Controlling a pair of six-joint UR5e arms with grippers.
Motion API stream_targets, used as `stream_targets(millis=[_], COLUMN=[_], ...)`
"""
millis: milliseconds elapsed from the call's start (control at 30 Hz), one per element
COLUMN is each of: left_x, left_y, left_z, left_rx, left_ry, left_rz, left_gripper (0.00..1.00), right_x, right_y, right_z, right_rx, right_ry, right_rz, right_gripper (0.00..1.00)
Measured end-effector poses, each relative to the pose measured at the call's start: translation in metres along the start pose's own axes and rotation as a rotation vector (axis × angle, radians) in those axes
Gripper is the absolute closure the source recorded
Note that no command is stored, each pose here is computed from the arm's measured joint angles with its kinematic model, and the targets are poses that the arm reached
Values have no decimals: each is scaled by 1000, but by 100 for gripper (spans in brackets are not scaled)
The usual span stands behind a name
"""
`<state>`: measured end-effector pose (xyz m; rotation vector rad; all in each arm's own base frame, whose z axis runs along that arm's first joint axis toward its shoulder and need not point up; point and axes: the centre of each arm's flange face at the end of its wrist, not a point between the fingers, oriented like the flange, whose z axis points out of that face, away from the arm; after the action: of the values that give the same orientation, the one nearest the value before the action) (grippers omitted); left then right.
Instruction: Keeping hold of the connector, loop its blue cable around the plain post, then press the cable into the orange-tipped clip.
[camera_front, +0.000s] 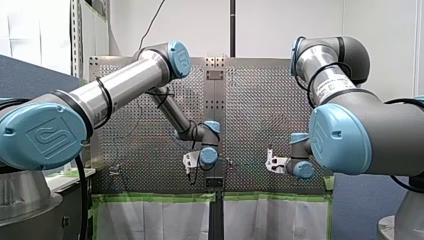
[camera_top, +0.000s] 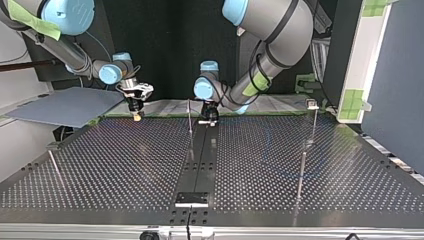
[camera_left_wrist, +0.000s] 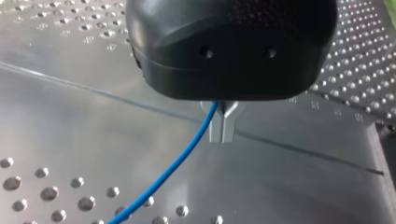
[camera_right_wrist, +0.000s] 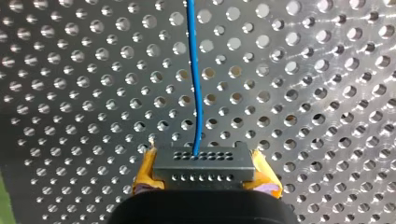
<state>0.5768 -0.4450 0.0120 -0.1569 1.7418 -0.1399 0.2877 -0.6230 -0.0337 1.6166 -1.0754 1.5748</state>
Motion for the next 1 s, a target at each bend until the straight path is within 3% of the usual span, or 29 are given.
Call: stream_targets(millis=[267, 500, 700, 733, 767, 800, 833, 867, 900, 933, 967, 1000], left_x=[-4, -9, -11, -11, -11, -11, -11, -10, -10, -10, -10, -10], left_y=[6, 6, 7, 7, 7, 7, 7, 7, 6, 6, 5, 5], left_z=[6, 12, 14, 14, 14, 14, 14, 14, 13, 13, 13, 12], left_rx=[-10, -12, -7, -5, -3, -3, -2, -1, 1, 2, 3, 3], left_ry=[-5, -11, -7, -6, -6, -5, -4, -4, -3, -2, -1, 1], left_rz=[8, 8, 23, 24, 26, 29, 31, 34, 40, 44, 49, 57], left_gripper=[100, 100, 100, 93, 79, 79, 69, 50, 50, 35, 11, 11], right_x=[7, 9, 9, 10, 10, 10, 10, 10, 10, 9, 9, 9], right_y=[3, 9, 21, 22, 23, 24, 25, 25, 25, 25, 25, 25], right_z=[7, 9, 7, 7, 7, 7, 7, 7, 7, 7, 7, 7], right_rx=[-1, -12, -33, -35, -37, -38, -39, -39, -39, -40, -40, -40], right_ry=[19, 24, 26, 26, 26, 26, 26, 26, 26, 26, 25, 25], right_rz=[21, 28, 38, 38, 39, 39, 39, 40, 40, 40, 40, 40], right_gripper=[100, 100, 100, 100, 100, 100, 100, 100, 100, 100, 100, 100])
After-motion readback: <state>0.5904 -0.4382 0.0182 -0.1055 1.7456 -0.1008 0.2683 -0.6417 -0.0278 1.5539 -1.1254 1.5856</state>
